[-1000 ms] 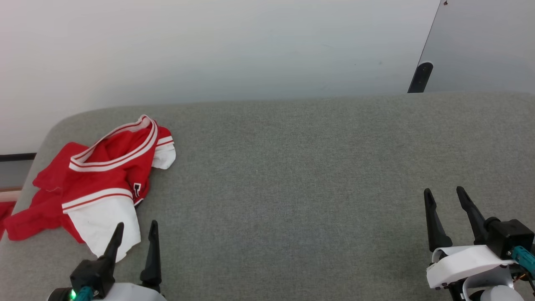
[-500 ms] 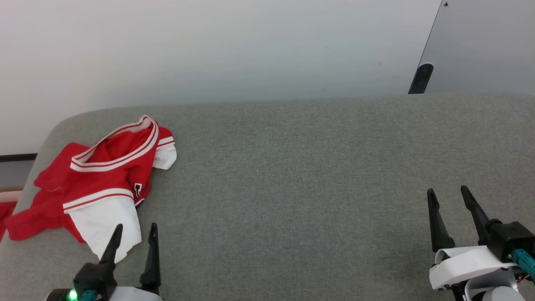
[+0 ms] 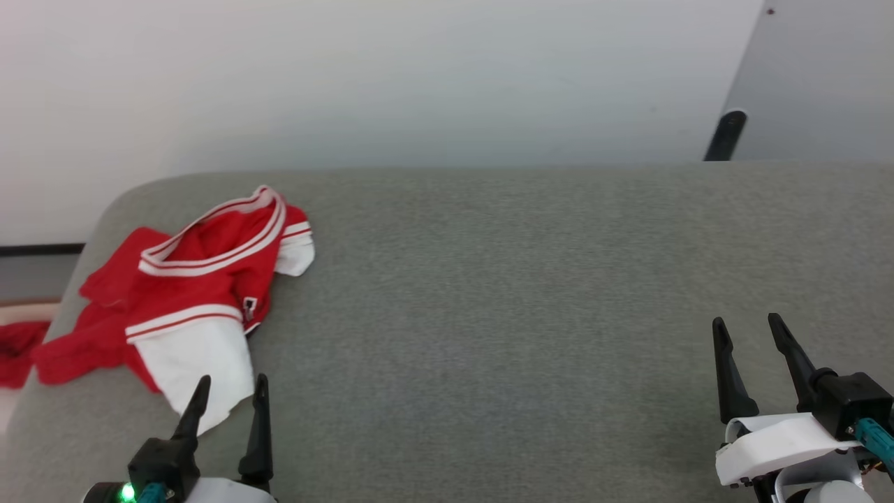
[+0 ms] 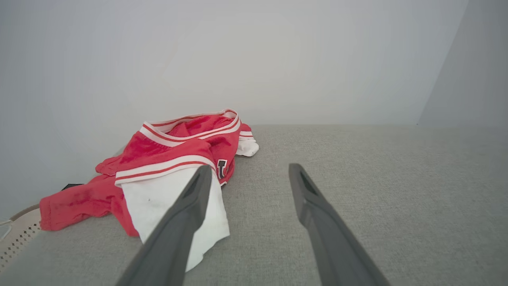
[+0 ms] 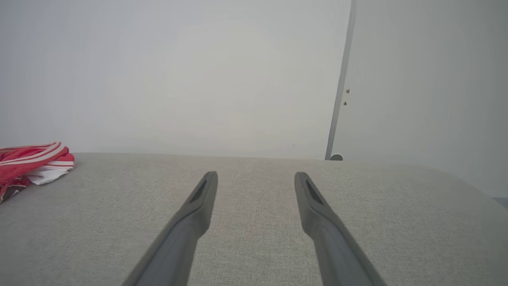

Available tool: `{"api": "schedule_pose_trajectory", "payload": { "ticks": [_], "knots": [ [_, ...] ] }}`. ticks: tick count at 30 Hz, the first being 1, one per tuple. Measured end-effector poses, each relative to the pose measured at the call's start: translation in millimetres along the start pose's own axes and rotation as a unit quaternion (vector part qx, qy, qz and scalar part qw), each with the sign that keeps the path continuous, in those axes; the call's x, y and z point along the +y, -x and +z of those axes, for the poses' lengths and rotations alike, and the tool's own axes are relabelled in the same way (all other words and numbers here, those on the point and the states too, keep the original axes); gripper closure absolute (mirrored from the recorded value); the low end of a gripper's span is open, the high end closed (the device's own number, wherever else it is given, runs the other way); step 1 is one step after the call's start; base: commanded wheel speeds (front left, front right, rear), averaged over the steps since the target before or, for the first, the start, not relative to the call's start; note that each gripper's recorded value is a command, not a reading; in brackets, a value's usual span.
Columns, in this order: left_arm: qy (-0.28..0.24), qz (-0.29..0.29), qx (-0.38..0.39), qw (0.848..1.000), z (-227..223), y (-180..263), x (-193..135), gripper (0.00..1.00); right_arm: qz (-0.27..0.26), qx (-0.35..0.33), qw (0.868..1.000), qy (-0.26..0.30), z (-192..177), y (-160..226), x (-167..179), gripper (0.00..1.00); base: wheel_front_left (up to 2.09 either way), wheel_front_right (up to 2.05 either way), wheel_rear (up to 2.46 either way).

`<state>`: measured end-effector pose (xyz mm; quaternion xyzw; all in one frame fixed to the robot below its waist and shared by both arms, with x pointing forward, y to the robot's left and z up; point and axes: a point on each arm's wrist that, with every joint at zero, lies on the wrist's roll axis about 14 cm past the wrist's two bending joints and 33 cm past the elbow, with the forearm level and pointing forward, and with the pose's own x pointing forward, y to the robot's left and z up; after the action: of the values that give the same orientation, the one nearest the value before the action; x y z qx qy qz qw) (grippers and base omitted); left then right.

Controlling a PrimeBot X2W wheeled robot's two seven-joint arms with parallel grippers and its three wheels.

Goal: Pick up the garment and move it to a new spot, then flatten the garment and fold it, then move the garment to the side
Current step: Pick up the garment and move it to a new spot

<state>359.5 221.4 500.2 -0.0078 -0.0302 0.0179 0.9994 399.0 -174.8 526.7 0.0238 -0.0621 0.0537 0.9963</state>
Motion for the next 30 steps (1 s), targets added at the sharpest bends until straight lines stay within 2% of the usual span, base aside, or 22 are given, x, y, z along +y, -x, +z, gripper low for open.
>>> {"api": "schedule_pose_trajectory", "payload": {
  "ticks": [8, 18, 22, 30],
  "knots": [
    [0.004, 0.047, 0.005, 0.999, -2.1, 20.2, 27.2, 0.0, 0.054, 0.007, 0.999, -0.006, -7.3, -17.2, 36.9, 0.0, 0.0, 0.0, 0.0],
    [0.005, 0.152, 0.01, 0.988, -4.6, 78.2, 82.2, 0.0, 0.17, 0.022, 0.985, -0.014, -17.7, -34.4, 118.5, 0.0, 0.0, 0.0, 0.0],
    [0.007, 0.194, 0.006, 0.981, -2.1, 103.0, 100.9, 0.0, 0.219, 0.028, 0.975, -0.021, -21.3, -37.1, 155.7, 0.0, 0.0, 0.0, 0.0],
    [0.013, 0.309, -0.01, 0.951, 8.1, 161.9, 142.5, 0.0, 0.336, 0.02, 0.941, -0.034, -12.0, -45.0, 246.9, 0.0, 0.0, 0.0, 0.0]
  ]
}}
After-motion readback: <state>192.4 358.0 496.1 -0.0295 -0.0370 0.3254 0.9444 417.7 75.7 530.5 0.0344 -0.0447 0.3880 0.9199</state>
